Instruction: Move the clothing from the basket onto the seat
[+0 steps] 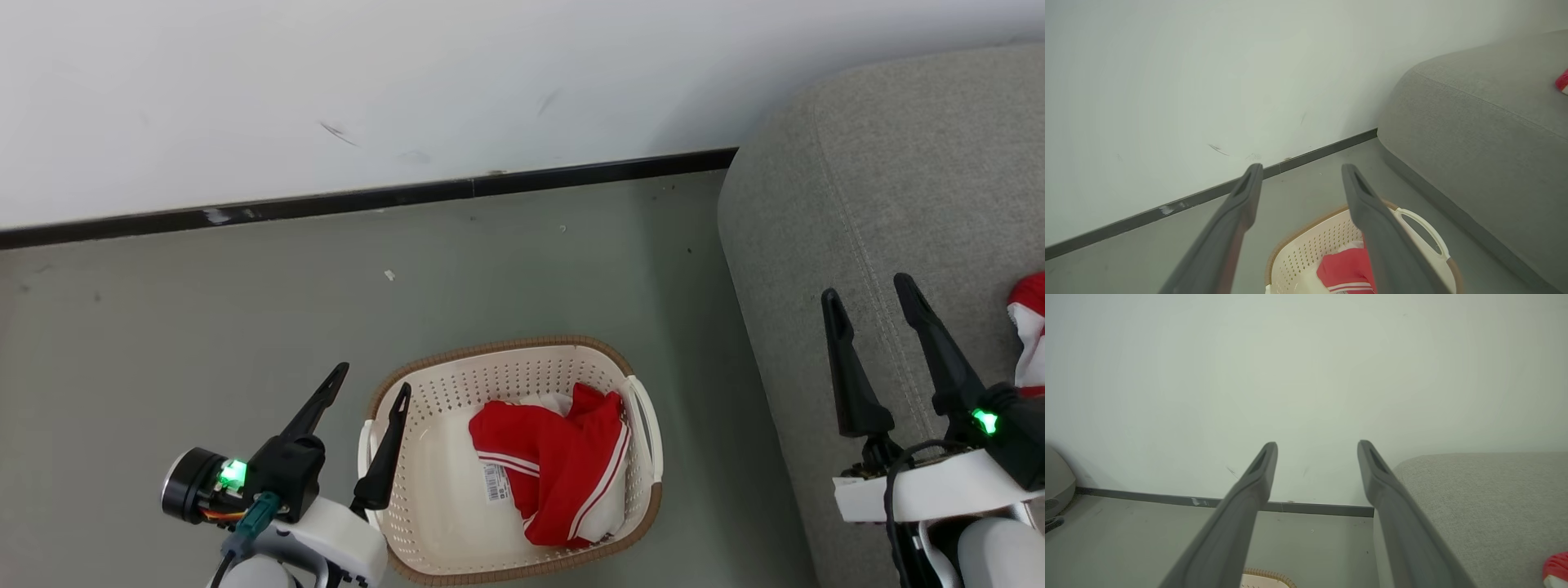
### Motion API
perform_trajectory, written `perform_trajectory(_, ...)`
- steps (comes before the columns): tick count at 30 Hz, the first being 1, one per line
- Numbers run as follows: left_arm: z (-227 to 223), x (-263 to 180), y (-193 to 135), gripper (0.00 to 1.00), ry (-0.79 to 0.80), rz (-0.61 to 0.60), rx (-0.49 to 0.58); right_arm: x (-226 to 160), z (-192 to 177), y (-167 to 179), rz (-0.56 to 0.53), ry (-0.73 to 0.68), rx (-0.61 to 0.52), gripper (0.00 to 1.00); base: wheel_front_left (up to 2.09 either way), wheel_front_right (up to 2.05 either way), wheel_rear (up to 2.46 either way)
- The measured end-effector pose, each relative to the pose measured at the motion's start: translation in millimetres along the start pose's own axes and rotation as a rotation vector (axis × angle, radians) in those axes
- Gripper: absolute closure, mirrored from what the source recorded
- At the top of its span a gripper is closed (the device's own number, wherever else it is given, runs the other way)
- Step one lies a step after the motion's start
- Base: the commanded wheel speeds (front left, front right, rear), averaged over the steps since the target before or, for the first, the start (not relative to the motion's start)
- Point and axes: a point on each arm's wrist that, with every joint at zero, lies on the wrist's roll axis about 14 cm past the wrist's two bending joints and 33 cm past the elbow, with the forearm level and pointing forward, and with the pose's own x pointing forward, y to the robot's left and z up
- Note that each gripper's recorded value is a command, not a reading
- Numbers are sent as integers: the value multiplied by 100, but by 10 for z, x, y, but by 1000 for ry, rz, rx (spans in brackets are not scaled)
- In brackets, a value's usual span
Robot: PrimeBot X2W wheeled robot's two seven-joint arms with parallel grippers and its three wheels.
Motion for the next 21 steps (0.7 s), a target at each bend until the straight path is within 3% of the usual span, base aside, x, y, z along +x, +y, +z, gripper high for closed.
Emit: perform_trajectory(21,-979,388,-489,0,279,-220,6,335,-143,-361,-84,-11,-68,0,0,0,0)
